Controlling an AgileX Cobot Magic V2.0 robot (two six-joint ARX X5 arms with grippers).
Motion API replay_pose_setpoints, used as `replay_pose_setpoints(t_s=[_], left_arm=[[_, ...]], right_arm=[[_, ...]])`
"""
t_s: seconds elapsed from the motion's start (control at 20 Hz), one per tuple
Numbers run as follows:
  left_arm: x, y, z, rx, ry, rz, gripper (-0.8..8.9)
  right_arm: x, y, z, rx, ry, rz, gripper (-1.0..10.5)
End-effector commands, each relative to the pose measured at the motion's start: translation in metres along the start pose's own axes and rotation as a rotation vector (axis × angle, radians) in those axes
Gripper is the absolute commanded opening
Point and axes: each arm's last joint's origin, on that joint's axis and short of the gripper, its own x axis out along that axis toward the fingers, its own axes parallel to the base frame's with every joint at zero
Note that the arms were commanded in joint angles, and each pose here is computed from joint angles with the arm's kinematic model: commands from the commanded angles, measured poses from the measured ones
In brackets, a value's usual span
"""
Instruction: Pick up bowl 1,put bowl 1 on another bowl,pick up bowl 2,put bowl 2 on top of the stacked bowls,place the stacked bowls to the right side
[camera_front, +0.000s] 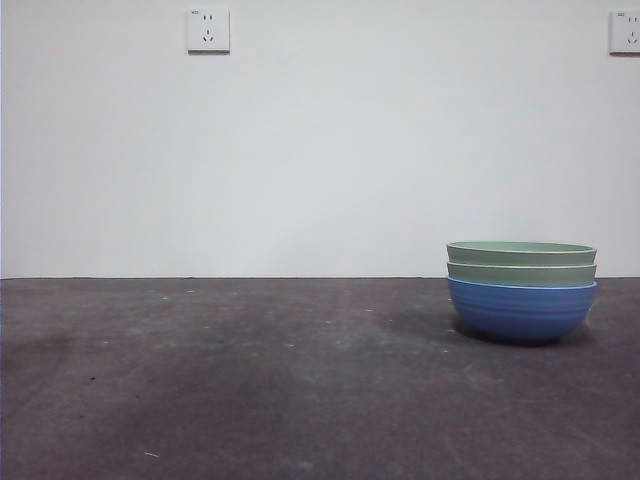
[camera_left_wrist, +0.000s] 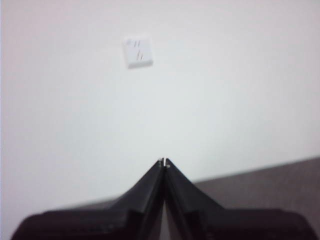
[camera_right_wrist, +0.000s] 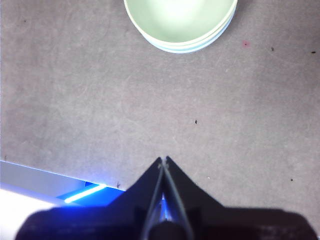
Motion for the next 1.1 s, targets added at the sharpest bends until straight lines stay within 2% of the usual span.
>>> replay_pose_setpoints(t_s=[0.05,0.25,0.55,0.9,1.1], left_arm=[[-0.009,-0.003,-0.047,0.007,0.059,0.016,-0.03],[-0.017,-0.007,-0.098,-0.006,0.137,0.033,-0.03],[-0.022,-0.011,-0.146,-0.049,0.226,0.036,-0.03],[-0.030,-0.014,-0.170,-0.120,0.384,0.033,-0.03],[-0.029,-0.014,-0.169,-0.132,0.378,0.034,-0.02]], right_arm=[[0.002,-0.001,0.000,0.007,0.004,-0.003,0.0],[0.002,0.000,0.000,0.007,0.005,-0.003,0.0],[0.002,-0.001,0.000,0.007,0.004,-0.003,0.0],[0.002,-0.001,0.000,0.007,0.004,-0.003,0.0],[0.002,0.000,0.000,0.006,0.003,-0.003,0.0]])
